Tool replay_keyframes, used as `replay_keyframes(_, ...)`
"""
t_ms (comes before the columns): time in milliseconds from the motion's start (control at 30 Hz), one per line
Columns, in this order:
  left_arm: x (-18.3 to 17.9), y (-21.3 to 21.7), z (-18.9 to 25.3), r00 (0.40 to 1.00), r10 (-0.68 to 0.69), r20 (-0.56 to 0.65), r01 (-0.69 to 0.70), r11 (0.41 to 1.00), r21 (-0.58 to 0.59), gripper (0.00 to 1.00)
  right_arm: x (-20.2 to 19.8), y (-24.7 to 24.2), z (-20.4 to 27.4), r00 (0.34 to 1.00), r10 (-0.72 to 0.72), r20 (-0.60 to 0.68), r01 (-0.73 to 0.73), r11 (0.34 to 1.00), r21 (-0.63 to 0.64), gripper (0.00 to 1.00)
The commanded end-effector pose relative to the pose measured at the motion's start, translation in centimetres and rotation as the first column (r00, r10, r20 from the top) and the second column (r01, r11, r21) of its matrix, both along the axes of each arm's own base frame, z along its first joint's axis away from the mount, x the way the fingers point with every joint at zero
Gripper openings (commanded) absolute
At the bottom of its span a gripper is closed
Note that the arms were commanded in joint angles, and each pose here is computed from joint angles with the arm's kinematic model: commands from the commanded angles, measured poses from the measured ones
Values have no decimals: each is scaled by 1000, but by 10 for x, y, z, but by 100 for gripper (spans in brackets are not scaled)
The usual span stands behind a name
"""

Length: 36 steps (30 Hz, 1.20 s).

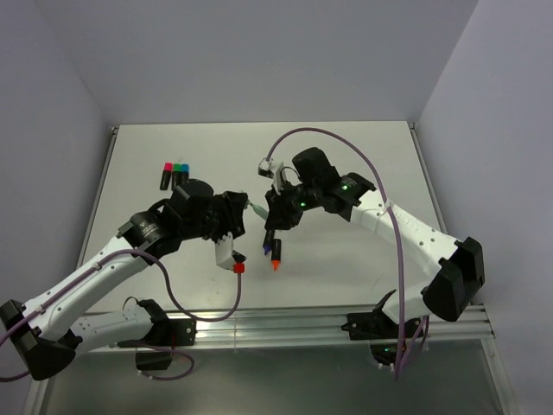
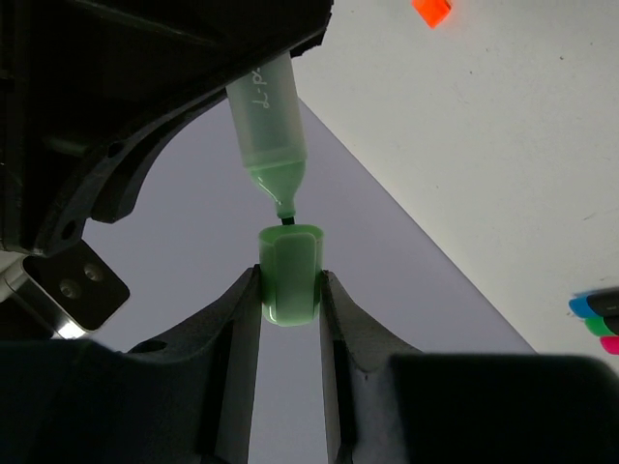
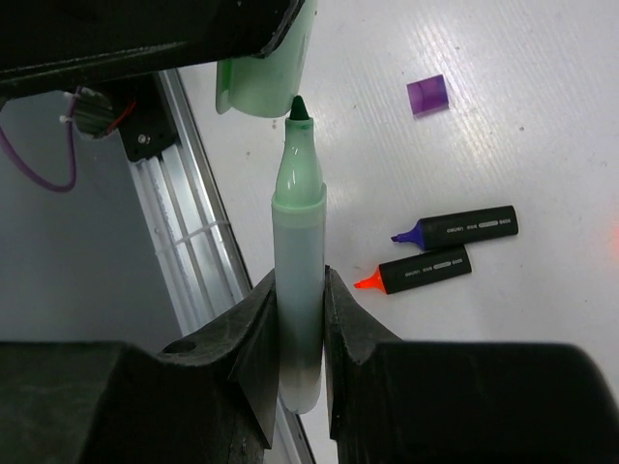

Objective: Insert the pens into the pen caps
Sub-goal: Insert the pen cap onto the pen.

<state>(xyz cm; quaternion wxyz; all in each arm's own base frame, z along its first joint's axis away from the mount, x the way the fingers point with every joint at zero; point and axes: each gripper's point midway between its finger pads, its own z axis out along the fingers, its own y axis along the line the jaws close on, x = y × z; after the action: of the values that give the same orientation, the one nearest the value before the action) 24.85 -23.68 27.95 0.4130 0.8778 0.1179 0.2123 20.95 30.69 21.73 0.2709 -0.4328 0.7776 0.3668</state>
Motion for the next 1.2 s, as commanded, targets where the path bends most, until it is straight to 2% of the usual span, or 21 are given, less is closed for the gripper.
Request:
replay_keyframes(0,-2,-7,22,991,-83,106,77,995,57,0,5,6,18,998,11,57,-13,1000,25,0)
replay_keyframes(300,0,-11,20,992,-73,99,67,996,65,0,2,3,19,998,9,70,-11,1000,23,0)
replay_keyframes(600,8,-6,14,998,-2,62,-2,998,69,0,-5,-6,17,997,6,83,-7,1000,18,0)
replay_keyframes(1167,4,-15,25,999,-30,23,29,999,32,0,6,-1,25,994,-13,106,11,1000,18,0)
